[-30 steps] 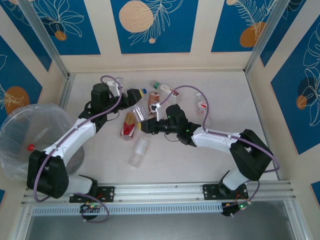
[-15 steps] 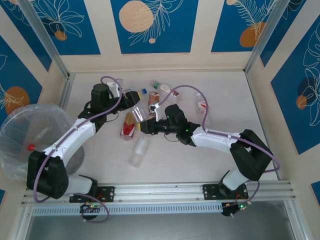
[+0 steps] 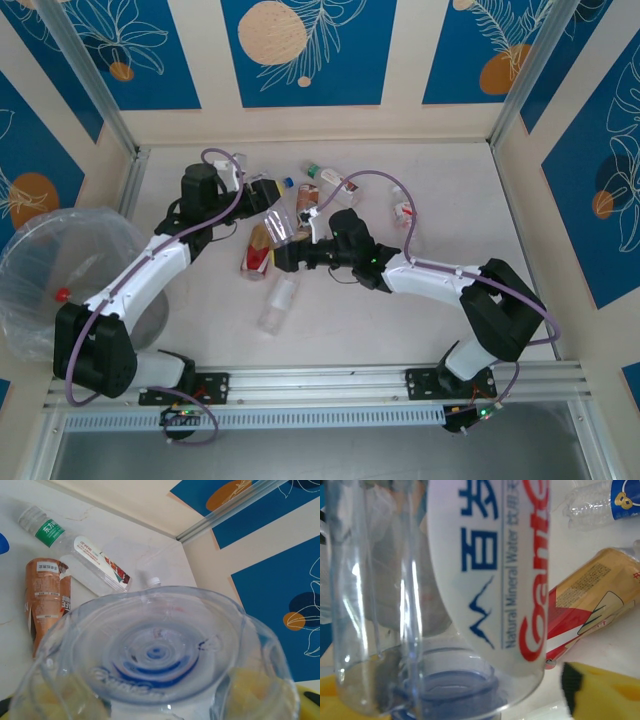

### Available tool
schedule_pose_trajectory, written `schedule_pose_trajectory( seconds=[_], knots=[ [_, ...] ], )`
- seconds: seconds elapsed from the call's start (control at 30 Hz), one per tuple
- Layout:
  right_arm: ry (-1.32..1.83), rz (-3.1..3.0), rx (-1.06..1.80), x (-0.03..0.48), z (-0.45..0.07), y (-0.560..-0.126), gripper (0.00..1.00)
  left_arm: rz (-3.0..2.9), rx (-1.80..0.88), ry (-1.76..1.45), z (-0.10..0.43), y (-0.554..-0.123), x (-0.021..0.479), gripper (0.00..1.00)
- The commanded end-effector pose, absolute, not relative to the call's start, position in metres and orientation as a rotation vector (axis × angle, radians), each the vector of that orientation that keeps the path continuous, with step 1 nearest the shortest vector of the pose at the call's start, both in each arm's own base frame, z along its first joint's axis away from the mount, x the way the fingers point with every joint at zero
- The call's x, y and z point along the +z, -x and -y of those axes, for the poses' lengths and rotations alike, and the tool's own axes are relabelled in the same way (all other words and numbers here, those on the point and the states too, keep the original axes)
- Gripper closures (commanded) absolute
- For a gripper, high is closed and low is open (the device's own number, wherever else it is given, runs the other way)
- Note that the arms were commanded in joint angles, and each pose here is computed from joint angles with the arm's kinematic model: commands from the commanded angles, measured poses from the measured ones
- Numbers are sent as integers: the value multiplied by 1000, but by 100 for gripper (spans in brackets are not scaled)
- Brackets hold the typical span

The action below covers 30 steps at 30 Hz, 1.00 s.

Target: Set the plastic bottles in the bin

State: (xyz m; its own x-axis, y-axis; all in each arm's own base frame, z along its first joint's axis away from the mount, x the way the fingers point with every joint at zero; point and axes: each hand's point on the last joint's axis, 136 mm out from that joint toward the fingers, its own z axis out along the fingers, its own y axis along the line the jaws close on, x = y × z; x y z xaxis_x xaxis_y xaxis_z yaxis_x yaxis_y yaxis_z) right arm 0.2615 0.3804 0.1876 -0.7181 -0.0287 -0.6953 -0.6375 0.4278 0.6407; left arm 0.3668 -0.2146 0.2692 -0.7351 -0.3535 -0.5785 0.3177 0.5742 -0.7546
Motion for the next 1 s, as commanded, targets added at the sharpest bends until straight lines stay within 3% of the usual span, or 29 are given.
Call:
schedule_pose_trajectory(
  seconds=[0.0,0.5,0.73,0.97],
  knots=[
    [567,-2063,1281,190,-380,-263,0,-2053,-1195,-12,217,-368,283,47],
    [561,-2010,1062,218,-343,-266,0,-2106,-1098,25,208,-375,275,46],
    [360,-2079,868,206,-298,-280,0,-2121,-1017,26,199,-373,276,46],
    [-52,-2245,654,172,-229,-311,0,-2123,-936,13,190,-371,285,46]
  ],
)
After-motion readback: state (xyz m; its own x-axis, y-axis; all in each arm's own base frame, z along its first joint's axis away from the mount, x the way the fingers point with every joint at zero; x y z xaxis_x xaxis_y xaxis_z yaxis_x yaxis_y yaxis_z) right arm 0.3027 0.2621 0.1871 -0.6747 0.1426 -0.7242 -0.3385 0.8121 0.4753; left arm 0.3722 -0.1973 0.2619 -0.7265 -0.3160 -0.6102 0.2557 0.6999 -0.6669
